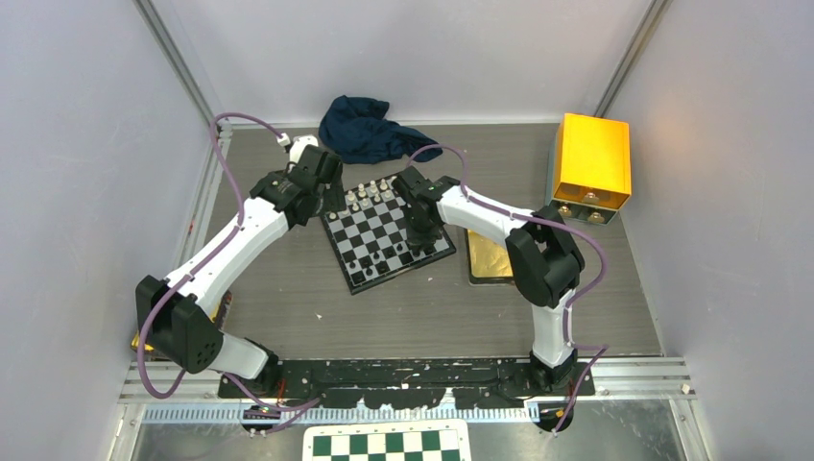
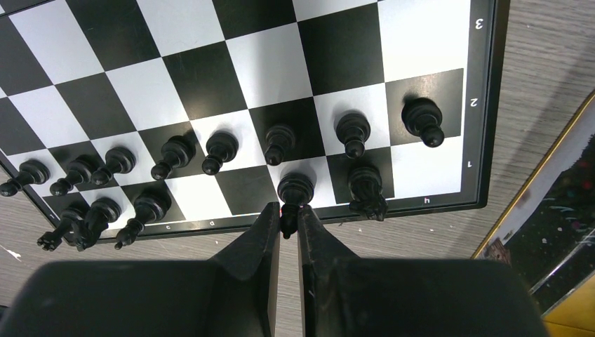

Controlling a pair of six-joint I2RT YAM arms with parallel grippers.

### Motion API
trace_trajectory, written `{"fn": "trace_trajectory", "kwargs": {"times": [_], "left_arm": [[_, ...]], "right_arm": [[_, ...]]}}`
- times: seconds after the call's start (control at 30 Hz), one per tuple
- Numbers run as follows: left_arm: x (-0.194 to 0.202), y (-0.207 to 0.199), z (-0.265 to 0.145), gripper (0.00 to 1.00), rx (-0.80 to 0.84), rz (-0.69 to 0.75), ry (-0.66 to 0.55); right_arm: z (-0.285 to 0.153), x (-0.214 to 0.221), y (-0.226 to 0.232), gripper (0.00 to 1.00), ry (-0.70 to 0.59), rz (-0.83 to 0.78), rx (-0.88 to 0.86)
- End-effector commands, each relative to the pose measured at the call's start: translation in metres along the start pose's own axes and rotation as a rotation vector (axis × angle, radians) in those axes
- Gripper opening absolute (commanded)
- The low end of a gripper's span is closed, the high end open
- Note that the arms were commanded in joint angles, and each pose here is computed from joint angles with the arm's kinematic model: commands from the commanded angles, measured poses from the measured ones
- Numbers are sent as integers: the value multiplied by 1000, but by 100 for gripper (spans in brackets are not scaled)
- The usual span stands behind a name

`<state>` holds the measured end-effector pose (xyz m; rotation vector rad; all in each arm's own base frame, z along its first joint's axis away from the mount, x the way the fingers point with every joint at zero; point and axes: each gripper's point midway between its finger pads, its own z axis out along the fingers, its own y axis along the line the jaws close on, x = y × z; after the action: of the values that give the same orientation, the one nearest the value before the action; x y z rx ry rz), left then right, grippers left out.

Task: Set up the chess pieces on the board
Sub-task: Place the chess piece on the chessboard.

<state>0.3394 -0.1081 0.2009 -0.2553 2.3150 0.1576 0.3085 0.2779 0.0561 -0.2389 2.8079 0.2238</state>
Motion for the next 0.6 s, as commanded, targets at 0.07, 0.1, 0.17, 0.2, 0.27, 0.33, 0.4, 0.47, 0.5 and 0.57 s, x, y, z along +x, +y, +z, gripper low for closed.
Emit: {"fn": "trace_trajectory", "kwargs": {"times": [0.07,0.1,0.17,0.2,0.27,0.33,0.4,0.47,0.5,0.57], "left_arm": [[-14,-7,-3,97,25,-10,-45],[-14,-7,-3,97,26,-10,-45],[-13,-7,-3,97,25,-9,-43],[-14,-7,-3,97,25,-9,-44],[-13,-7,-3,97,26,-9,-43],[-14,-7,-3,97,27,-10,-44],[-14,-8,-3,97,29,-10,-44],[-13,-8,-2,97,28,-11,-42],[-13,-8,-2,97,28,-12,-42],[-13,-8,-2,98,27,-12,-40]], "right_arm": [[2,-2,3,1,-18,-8,-6],[2,-2,3,1,-19,-10,-4],[2,-2,3,1,-20,-11,-3],[2,-3,2,1,-21,-9,0],[1,-3,2,1,-24,-9,0],[1,-3,1,1,-22,-8,3],[1,-2,1,1,-20,-9,5],[1,-2,1,1,-21,-8,5],[0,-1,0,1,-20,-8,6],[1,0,0,1,-17,-8,8]]}}
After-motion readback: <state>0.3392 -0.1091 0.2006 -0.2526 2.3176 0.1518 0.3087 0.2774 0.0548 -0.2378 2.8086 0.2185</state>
